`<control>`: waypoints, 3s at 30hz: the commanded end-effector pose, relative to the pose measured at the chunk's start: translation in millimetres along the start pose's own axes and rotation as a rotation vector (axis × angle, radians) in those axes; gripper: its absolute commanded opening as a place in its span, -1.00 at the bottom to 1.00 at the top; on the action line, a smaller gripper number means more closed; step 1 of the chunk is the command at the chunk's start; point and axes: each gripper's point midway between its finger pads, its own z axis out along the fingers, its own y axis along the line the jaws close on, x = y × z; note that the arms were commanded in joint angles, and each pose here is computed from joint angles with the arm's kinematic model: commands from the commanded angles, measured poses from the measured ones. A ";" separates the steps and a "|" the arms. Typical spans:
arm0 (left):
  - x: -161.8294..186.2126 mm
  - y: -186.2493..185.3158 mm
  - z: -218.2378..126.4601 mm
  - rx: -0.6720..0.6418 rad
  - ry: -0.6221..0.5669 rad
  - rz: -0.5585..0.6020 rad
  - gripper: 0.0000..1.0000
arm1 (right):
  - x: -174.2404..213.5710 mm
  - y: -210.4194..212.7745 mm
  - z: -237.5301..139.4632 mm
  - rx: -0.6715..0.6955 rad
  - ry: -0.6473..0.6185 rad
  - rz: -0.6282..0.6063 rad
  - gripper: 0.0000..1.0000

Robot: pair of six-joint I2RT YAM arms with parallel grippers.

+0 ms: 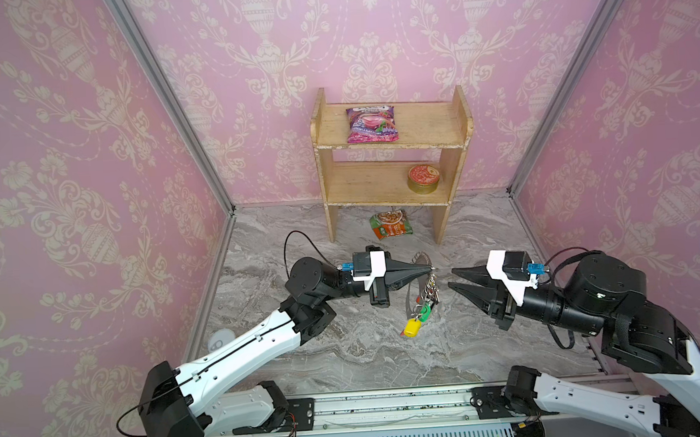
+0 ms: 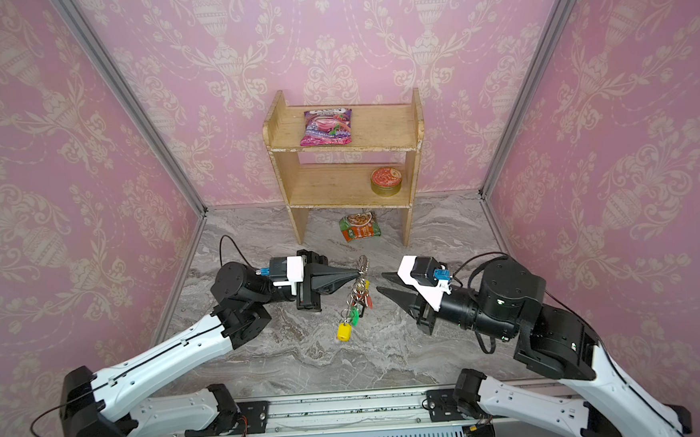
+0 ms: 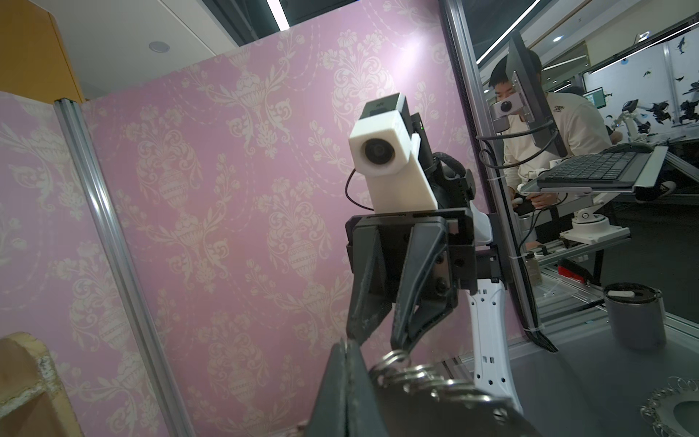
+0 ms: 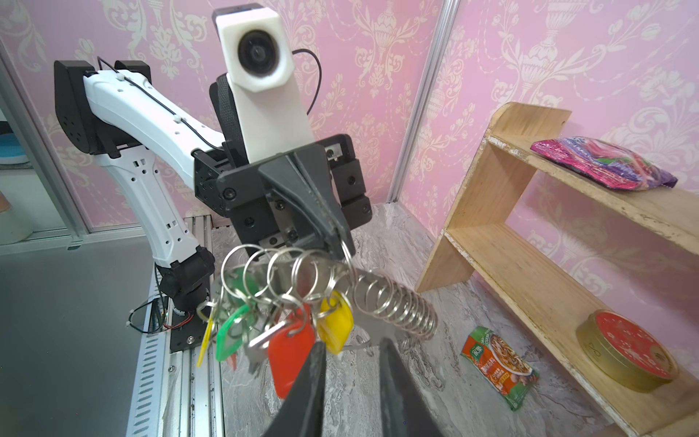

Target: Put the keys on the keyring

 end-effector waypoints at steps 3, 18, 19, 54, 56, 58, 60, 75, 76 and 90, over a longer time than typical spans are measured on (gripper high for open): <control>-20.7 -8.9 2.1 0.086 -0.062 -0.029 -1.00 | -15.8 5.7 -0.3 -0.038 -0.053 -0.037 -0.50; -25.7 -13.2 0.7 0.109 -0.063 -0.020 -1.00 | -7.3 3.7 14.0 -0.032 -0.019 -0.054 -0.64; -25.5 -13.5 0.7 0.110 -0.063 -0.019 -1.00 | -6.4 4.4 15.2 -0.036 -0.016 -0.053 -0.66; -30.8 -16.6 -1.3 0.117 -0.066 0.009 -1.00 | 4.9 2.0 24.9 -0.044 0.005 -0.007 -1.00; -29.5 -16.3 -1.4 0.115 -0.061 0.006 -1.00 | 4.4 2.4 24.4 -0.048 0.006 -0.008 -1.00; -27.3 -15.7 -1.8 0.108 -0.051 0.002 -1.00 | 5.0 2.9 23.6 -0.051 0.013 -0.010 -1.00; -24.1 -15.3 -2.8 0.098 -0.033 -0.004 -1.00 | 7.0 2.1 22.2 -0.046 0.032 -0.017 -1.00; 41.8 -4.8 -33.0 -0.066 0.438 -0.091 0.08 | 35.9 -1.2 33.1 -0.062 0.279 -0.021 -1.00; 43.1 -4.0 -33.5 -0.069 0.451 -0.089 0.05 | 36.7 -0.6 34.9 -0.069 0.288 -0.022 -1.00; 48.9 1.5 -35.5 -0.090 0.500 -0.064 -0.45 | 35.1 3.6 48.5 -0.106 0.286 -0.017 -1.00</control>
